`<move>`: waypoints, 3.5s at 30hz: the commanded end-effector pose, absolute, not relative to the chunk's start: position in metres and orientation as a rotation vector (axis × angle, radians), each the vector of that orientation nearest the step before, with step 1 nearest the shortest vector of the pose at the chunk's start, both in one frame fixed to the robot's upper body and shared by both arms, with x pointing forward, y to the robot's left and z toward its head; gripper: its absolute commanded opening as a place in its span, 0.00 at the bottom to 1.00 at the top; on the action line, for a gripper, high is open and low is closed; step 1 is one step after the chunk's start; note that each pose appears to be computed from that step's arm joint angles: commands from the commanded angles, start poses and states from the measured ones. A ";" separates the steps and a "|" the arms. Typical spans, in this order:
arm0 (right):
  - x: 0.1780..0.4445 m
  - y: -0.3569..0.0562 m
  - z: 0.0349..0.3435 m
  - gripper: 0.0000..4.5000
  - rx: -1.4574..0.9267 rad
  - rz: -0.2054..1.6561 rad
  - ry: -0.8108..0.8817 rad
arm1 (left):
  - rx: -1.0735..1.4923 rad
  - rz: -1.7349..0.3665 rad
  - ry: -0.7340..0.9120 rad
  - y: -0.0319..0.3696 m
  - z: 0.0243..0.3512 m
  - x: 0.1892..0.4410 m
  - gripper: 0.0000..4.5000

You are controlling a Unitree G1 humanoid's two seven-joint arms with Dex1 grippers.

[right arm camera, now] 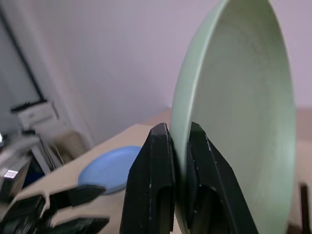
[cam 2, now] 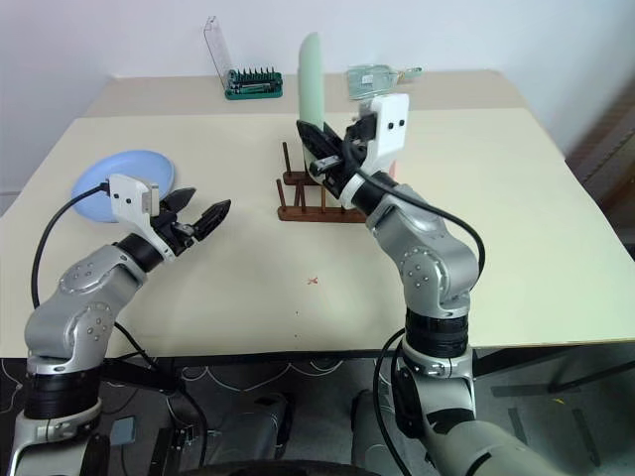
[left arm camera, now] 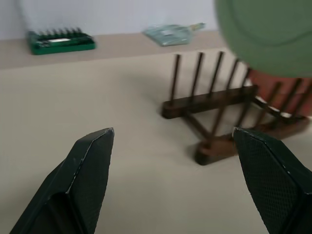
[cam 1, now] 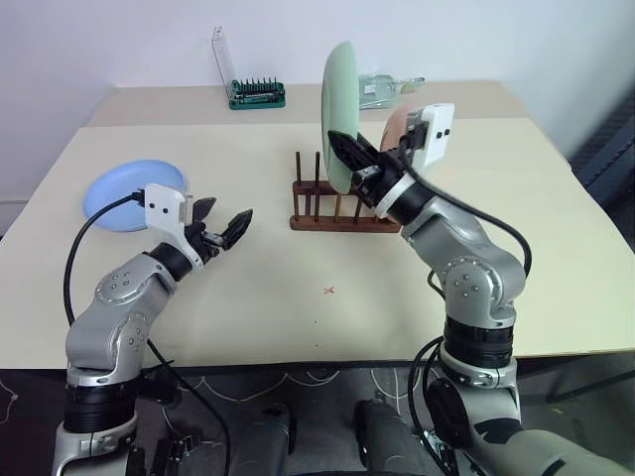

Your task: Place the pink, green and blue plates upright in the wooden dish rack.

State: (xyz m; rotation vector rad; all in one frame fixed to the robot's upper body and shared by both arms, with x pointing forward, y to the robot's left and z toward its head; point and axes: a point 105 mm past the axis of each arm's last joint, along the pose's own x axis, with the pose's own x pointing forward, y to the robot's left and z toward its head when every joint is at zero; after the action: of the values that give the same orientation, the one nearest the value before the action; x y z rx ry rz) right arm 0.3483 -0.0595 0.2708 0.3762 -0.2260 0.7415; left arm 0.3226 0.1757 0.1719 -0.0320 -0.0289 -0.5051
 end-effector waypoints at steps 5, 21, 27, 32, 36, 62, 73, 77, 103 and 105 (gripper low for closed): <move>0.360 -0.062 0.284 0.00 0.444 0.726 -0.202 | 0.005 -0.648 -0.022 0.156 0.172 0.300 0.89; 0.375 -0.061 0.280 0.67 0.435 0.675 -0.119 | -0.003 -0.629 -0.017 0.149 0.167 0.300 0.90; 0.365 -0.056 0.301 0.78 0.187 0.683 -0.248 | 0.001 -0.622 -0.020 0.152 0.168 0.303 0.90; 0.358 -0.059 0.324 0.78 -0.211 0.612 -0.449 | 0.000 -0.577 -0.029 0.162 0.170 0.308 0.90; 0.354 -0.056 0.329 0.79 -0.361 0.618 -0.523 | -0.017 -0.534 -0.042 0.170 0.172 0.312 0.95; 0.329 0.002 0.293 0.79 -0.802 0.862 -0.719 | -0.630 0.560 0.180 0.357 0.136 0.371 0.95; 0.331 0.000 0.281 0.79 -0.820 0.854 -0.691 | -0.800 0.586 0.213 0.360 0.127 0.393 0.56; 0.331 -0.002 0.278 0.79 -0.824 0.847 -0.681 | -0.799 0.595 0.194 0.359 0.130 0.393 0.11; 0.351 0.034 0.263 0.99 -1.178 0.819 -0.836 | -0.349 0.076 -0.137 0.191 0.323 0.353 0.00; 0.354 0.035 0.262 0.99 -1.194 0.812 -0.839 | -0.361 0.071 -0.125 0.188 0.323 0.351 0.00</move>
State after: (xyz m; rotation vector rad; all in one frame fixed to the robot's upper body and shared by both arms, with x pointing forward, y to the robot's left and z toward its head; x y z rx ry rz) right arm 0.3585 0.0297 0.2451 -1.1815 -0.7592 0.8388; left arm 0.3592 0.1871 0.3102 -0.3544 -0.0779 0.0705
